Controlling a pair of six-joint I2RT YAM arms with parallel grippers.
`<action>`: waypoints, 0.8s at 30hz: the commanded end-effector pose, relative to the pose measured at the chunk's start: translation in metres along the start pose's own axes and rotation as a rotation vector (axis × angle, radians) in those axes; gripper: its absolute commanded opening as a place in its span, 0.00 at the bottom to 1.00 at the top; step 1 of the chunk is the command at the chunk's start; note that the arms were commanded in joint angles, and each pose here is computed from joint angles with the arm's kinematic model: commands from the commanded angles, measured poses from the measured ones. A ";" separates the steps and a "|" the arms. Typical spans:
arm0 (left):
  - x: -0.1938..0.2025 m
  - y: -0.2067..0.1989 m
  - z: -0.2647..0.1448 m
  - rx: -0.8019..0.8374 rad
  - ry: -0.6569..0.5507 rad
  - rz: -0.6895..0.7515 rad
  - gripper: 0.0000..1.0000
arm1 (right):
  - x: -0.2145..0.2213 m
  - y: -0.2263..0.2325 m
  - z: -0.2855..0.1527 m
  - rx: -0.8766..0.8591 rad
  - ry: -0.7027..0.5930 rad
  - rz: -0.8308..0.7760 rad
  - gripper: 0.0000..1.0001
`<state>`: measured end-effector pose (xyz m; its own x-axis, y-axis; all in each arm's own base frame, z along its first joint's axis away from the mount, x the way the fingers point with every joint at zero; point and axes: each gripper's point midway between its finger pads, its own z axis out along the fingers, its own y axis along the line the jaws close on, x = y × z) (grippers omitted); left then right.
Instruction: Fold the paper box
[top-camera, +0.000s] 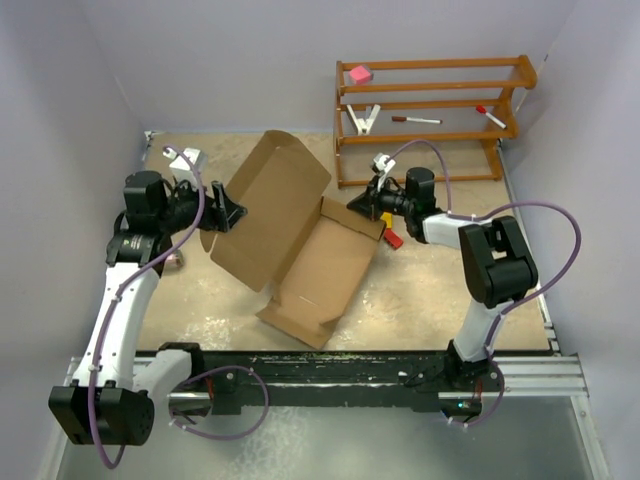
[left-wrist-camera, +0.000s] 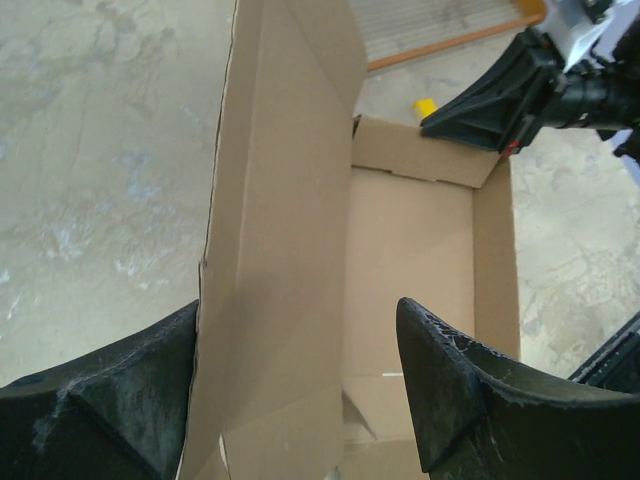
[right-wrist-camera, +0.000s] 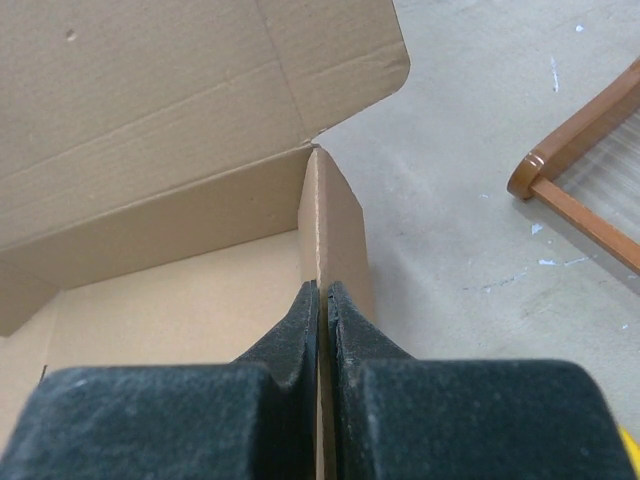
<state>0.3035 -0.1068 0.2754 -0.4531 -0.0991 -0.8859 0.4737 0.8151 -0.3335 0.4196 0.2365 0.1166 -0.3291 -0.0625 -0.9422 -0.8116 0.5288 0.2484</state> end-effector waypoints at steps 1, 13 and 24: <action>0.013 0.019 -0.005 -0.105 0.048 -0.001 0.78 | -0.006 -0.006 0.003 0.011 0.010 -0.037 0.00; 0.049 0.032 -0.009 -0.186 0.120 -0.102 0.63 | -0.003 -0.007 0.003 0.009 0.018 -0.033 0.00; 0.067 0.035 -0.004 -0.202 0.135 -0.199 0.36 | -0.002 -0.007 0.003 0.008 0.021 -0.025 0.00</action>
<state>0.2843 -0.0841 0.1983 -0.6519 -0.1561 -0.7420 0.2332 0.8899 -0.3921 0.4165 0.2338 0.0994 -0.3734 -0.0999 -0.9223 -0.8013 0.5357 0.2664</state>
